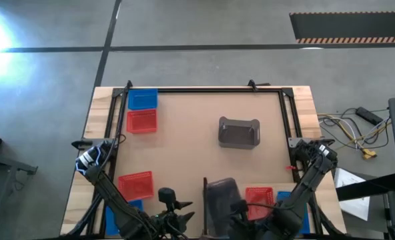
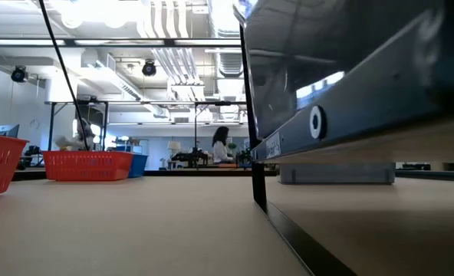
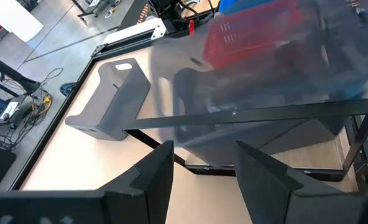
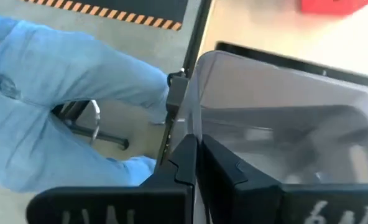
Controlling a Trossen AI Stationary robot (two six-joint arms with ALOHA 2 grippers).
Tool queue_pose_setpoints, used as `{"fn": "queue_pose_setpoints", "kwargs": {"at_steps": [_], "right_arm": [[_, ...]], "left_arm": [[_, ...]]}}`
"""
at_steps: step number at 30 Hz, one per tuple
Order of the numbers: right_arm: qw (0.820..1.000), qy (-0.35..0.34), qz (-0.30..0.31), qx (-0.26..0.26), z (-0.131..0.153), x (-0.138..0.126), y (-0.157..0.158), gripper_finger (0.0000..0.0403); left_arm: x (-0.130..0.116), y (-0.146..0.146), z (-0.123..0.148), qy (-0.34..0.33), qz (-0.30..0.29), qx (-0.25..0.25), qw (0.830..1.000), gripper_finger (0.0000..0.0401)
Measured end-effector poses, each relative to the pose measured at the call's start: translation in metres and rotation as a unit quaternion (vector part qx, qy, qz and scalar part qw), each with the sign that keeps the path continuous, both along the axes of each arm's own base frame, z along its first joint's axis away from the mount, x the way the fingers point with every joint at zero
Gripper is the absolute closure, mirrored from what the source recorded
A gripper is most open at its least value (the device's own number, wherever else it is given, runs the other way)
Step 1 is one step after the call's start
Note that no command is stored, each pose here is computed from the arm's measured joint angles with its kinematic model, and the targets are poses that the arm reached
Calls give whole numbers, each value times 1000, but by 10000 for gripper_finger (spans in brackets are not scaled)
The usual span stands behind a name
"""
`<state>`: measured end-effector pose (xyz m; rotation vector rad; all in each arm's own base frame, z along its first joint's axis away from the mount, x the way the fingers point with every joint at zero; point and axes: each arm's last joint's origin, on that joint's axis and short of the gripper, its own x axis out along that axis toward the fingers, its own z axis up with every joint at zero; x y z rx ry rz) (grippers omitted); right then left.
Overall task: Stack baskets on shelf by color
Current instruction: Stack the left black bin on top of the black bin on the shelf
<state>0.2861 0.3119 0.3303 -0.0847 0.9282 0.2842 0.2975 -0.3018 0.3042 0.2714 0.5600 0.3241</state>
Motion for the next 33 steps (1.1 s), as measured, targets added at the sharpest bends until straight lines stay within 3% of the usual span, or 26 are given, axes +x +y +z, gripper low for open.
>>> {"fn": "queue_pose_setpoints", "kwargs": {"at_steps": [6,11,33], "right_arm": [[993,-24,42,-108,3,-30,11,394],[982,-76,37,-167,1,-51,22,394],[984,-113,29,-133,-64,-47,35,394]], "left_arm": [[0,0,0,1,0,1,1000,251],[0,0,0,1,0,1,1000,251],[0,0,0,-1,0,-1,1000,251]]}}
